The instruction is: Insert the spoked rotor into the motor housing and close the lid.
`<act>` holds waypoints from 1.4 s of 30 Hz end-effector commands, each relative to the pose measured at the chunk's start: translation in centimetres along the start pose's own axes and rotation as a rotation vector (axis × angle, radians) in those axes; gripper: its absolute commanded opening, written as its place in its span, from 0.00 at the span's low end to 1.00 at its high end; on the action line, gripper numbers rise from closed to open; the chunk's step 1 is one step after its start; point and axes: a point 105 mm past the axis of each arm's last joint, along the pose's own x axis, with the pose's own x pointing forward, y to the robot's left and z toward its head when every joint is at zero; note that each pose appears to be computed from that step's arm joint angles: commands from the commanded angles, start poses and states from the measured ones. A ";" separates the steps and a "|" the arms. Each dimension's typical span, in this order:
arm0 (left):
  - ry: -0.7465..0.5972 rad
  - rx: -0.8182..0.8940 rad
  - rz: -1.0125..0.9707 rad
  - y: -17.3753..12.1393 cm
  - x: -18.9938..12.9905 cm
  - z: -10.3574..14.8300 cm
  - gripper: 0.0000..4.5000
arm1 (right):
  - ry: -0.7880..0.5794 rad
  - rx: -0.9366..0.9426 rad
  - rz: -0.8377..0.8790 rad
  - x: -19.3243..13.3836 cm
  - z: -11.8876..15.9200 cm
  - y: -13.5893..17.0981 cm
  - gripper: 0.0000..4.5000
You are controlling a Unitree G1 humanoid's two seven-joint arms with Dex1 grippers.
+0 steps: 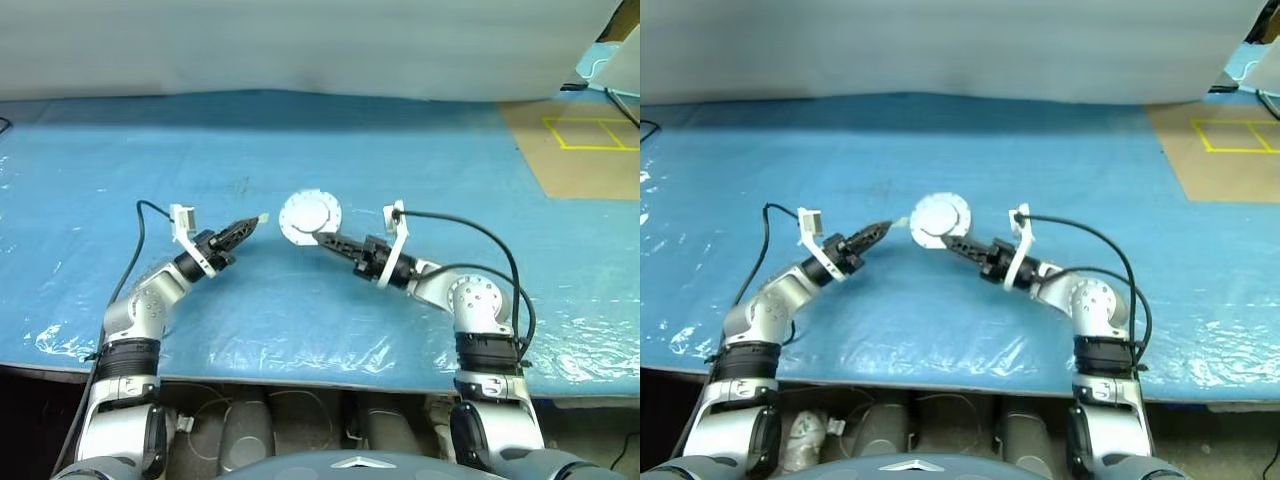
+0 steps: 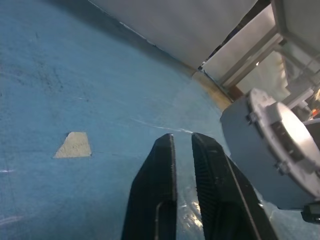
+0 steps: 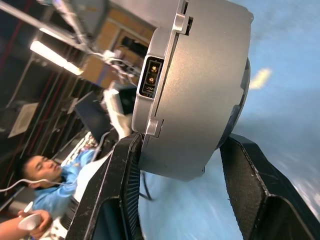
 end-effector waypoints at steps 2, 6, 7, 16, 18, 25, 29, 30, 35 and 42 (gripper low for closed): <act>-0.048 -0.132 -0.142 -2.9 -0.5 1.1 0.51 | -0.036 -0.039 0.127 1.1 1.8 3.0 0.45; -0.101 -0.268 -0.144 -3.1 -0.7 1.6 0.81 | -0.036 -0.037 0.142 1.5 2.2 3.4 0.45; -0.095 -0.319 -0.165 -3.4 -1.0 1.5 0.90 | -0.031 -0.038 0.148 1.5 2.3 3.5 0.45; -0.033 -0.427 -0.208 -4.8 0.2 0.1 0.99 | -0.005 -0.026 0.154 1.6 2.2 3.6 0.45; -0.041 -0.443 -0.227 -5.2 1.5 -0.2 0.99 | -0.003 -0.027 0.156 1.7 2.1 3.8 0.45; -0.080 -0.449 -0.304 -6.6 4.6 0.5 0.99 | 0.015 -0.032 0.149 1.6 1.9 4.0 0.45; -0.073 -0.459 -0.291 -6.7 5.9 -0.2 0.99 | 0.016 -0.028 0.134 1.7 1.8 3.8 0.45; -0.074 -0.460 -0.281 -6.6 6.2 -0.3 0.99 | 0.015 -0.027 0.133 1.7 1.8 3.7 0.45; -0.069 -0.456 -0.192 -5.3 7.5 -1.5 0.99 | 0.006 -0.025 0.126 1.9 1.9 3.7 0.45; -0.076 -0.431 -0.136 -4.0 7.5 -2.0 0.99 | 0.008 -0.019 0.117 2.1 1.7 3.5 0.45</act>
